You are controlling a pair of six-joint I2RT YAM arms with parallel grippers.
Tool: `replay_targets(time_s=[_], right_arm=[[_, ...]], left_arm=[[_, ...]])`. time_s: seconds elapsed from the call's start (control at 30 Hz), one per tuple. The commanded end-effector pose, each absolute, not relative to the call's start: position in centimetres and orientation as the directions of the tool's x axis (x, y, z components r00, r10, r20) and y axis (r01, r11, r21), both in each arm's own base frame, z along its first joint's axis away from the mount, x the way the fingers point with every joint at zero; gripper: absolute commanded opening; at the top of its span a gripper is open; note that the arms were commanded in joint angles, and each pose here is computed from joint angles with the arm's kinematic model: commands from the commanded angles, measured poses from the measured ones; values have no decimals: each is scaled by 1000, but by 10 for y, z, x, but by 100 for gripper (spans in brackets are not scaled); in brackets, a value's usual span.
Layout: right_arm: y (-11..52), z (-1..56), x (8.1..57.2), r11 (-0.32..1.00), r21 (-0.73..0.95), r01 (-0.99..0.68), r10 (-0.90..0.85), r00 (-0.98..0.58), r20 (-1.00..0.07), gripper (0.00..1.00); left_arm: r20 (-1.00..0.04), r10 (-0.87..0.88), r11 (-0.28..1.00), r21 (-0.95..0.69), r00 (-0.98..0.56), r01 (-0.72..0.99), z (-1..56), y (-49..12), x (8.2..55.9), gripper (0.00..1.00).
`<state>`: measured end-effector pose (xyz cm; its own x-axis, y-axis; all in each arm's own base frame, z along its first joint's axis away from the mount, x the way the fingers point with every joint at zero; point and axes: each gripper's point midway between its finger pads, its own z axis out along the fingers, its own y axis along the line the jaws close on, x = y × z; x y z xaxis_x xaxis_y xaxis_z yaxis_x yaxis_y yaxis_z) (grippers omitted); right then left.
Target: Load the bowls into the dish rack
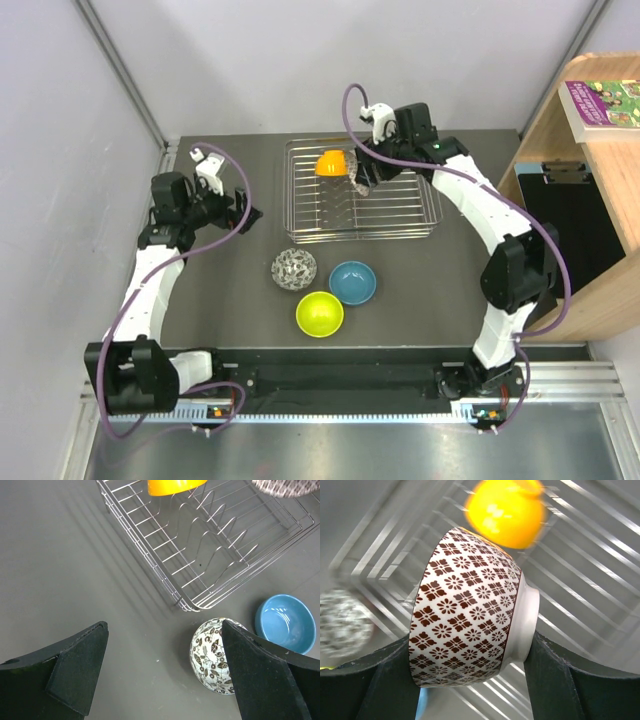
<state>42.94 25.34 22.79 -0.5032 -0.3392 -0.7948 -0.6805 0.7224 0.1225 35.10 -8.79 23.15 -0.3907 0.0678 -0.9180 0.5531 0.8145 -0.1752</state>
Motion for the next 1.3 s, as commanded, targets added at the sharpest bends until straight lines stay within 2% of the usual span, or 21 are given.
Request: replay_targets(time_s=[0.0,0.33,1.27], right_arm=[[232,253,458,767,-123,-629,-449,-390,-804,0],[230,227,473,681,-368,-633,-664,-321,-676,0],[302,189,460,383,-585,-715,-888,-109,-448,0]], left_arm=[[-940,66,813,-144,-335,564,247,-86,347,99],[-939,56,818,-151,-339,555,242,-84,348,99],[-937,49,813,-163,-345,559,240,-85,345,99]])
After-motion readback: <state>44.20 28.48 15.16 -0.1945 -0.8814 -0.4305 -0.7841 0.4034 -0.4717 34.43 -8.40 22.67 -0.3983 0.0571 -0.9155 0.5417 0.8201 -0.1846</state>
